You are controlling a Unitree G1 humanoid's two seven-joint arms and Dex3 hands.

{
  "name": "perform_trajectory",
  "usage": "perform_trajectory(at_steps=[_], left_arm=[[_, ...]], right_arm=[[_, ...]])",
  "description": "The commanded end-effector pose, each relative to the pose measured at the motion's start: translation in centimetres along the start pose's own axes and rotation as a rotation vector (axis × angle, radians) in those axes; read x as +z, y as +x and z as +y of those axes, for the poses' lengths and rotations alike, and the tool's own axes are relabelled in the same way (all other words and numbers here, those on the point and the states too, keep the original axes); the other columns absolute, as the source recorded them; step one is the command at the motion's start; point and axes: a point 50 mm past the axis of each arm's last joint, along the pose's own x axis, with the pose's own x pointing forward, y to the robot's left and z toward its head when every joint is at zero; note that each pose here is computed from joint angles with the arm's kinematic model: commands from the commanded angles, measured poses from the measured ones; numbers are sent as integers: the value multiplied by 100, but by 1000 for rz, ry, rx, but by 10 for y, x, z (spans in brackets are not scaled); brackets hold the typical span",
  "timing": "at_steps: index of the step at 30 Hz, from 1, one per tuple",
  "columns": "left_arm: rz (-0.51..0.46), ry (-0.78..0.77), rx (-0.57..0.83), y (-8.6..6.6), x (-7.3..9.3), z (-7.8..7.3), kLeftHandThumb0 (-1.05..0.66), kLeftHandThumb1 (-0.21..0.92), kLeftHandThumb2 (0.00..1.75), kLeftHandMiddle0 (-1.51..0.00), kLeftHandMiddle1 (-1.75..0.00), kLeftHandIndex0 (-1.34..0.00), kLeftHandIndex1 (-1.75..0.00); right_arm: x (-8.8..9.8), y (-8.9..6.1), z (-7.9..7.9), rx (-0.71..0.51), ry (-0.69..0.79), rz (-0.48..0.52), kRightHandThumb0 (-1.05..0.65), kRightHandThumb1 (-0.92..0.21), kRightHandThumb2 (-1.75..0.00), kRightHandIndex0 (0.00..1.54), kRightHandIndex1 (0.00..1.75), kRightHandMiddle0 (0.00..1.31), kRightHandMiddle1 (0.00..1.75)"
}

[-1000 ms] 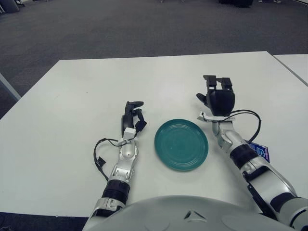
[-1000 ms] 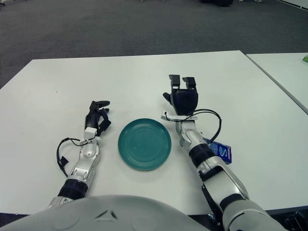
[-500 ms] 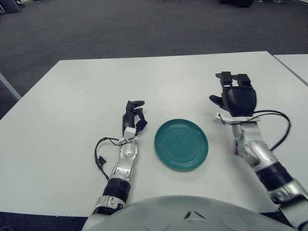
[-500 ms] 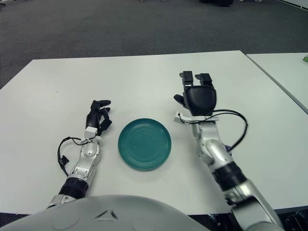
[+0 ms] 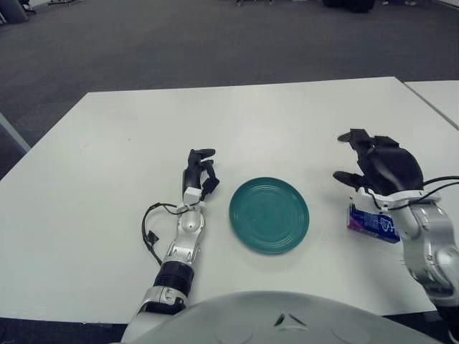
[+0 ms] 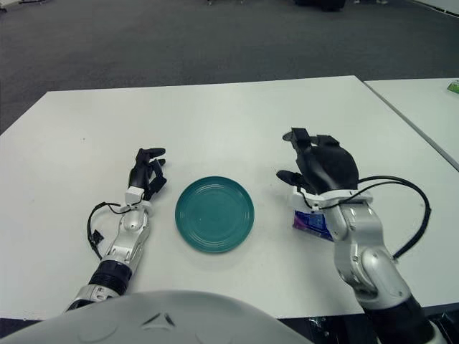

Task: Put the gum into the plate.

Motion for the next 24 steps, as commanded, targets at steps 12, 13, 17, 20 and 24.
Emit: perform_trajectory(at_steps=[12,13,17,20,24], left_arm=[[93,21,-16,-7,-16,10,-66,92,94,-26,-104,-21,-124],[96,25,-16,-7,-16,11,-66,92,94,-26,-104,-21,-125],[98,27,-19,-7,-17,13,-66,92,94,-27,-107,-24,-125],[98,28,-25,-7,-17,15,-67,92,94,-28,-109,-25,-124],[102,34,-27,-7,-17,17,-68,92,95,-27,-109,-23,-123]], right_arm=[[-15,-23,19,57,12,57,-78,-92,-55,31,10,0,72],[-15,-26,21,56,12,64,-77,-92,-54,31,10,0,72],[-15,-31,26,53,18,76,-77,-92,-54,32,10,0,71],[-14,-33,29,53,25,82,-77,-92,-53,32,10,0,71],[-13,-35,34,59,36,93,-77,-92,-53,33,10,0,72]])
